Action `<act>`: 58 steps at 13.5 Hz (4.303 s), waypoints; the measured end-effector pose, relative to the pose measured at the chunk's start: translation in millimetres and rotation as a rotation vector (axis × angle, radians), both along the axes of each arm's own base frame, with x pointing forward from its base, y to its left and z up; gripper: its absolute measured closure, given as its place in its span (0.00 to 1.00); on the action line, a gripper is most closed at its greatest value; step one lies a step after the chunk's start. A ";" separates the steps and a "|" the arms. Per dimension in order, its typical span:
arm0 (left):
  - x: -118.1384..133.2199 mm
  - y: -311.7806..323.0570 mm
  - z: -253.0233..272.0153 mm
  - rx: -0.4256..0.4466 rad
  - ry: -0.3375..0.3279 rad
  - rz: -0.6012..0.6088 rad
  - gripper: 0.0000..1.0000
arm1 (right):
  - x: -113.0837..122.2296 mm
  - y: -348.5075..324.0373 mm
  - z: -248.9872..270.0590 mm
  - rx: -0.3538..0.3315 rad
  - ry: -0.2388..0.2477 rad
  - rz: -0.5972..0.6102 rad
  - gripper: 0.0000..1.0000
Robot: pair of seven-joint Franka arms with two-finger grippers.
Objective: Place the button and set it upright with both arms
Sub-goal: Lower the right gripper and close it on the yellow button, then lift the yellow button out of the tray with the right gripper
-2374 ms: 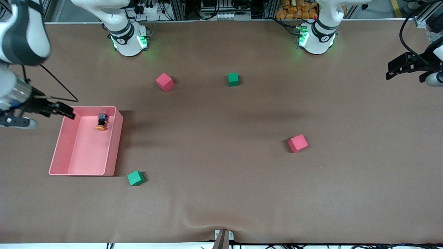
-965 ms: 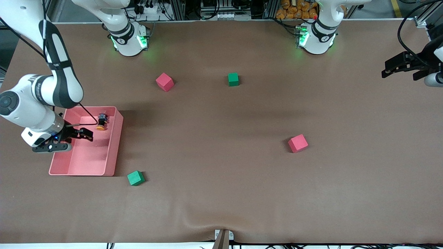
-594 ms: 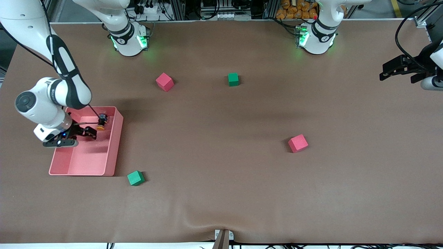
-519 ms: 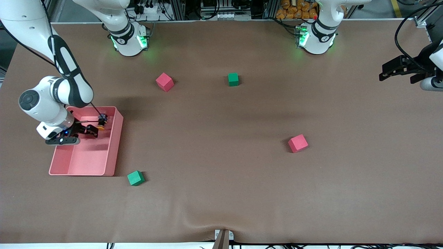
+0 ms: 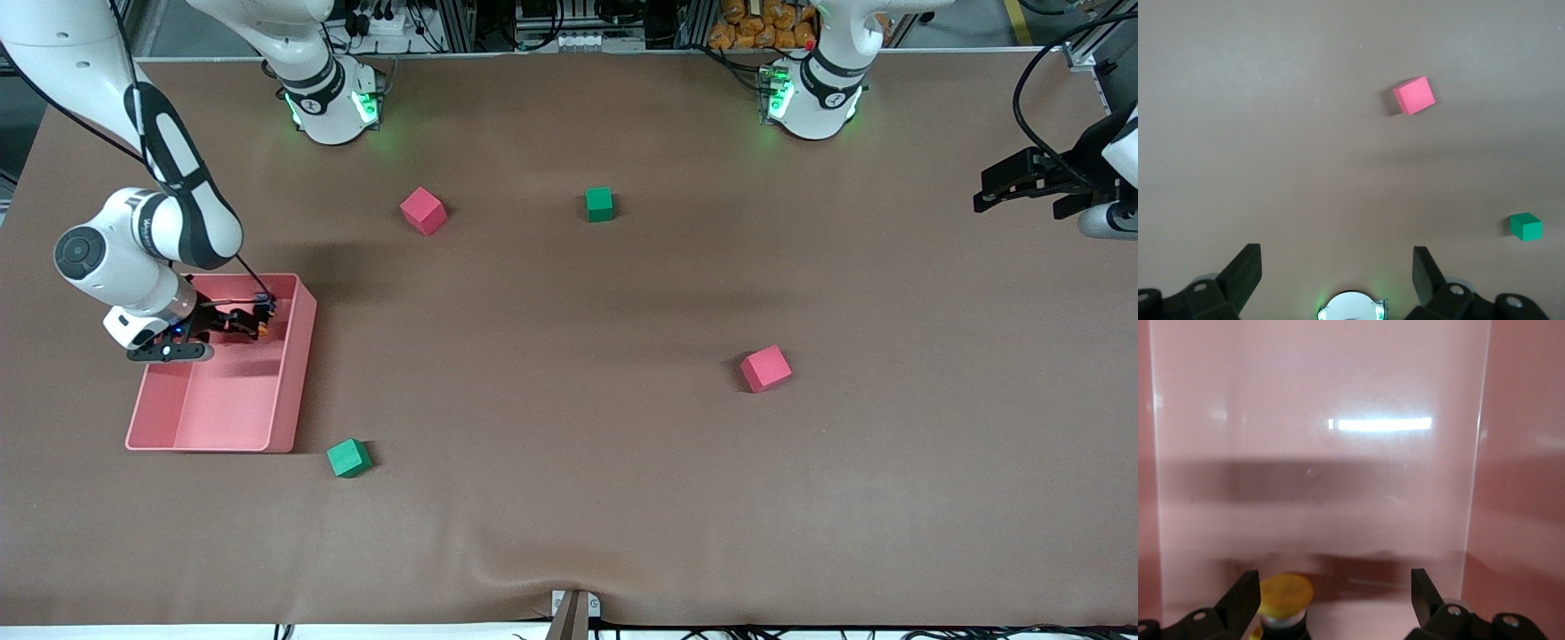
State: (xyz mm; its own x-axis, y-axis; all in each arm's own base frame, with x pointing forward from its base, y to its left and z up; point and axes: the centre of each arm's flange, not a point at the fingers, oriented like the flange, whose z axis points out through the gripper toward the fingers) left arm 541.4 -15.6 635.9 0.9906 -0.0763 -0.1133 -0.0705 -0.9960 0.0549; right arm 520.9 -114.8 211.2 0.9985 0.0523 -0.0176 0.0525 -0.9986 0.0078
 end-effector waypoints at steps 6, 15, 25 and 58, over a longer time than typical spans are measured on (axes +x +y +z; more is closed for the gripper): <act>1.5 -1.0 0.1 0.000 -0.009 -0.001 0.00 | -16.2 3.8 13.2 0.031 0.111 -0.007 0.00; 3.1 -7.4 -1.1 0.000 -0.013 -0.013 0.00 | -31.3 5.5 -19.3 0.043 0.198 -0.040 0.00; 7.1 -9.0 -6.5 0.000 -0.010 -0.015 0.00 | -31.5 -11.4 -42.3 0.029 0.155 -0.071 0.00; 6.9 -10.4 -10.3 0.000 -0.001 -0.018 0.00 | -18.6 14.2 -50.4 -0.011 0.185 0.082 0.00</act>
State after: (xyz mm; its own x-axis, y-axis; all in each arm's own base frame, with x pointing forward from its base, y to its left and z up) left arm 548.3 -25.9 625.6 0.9893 -0.0937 -0.1119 -0.0880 -0.9946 0.0548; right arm 502.3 -100.6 160.9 0.9707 0.1320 -0.2009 0.1350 -0.9908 0.0015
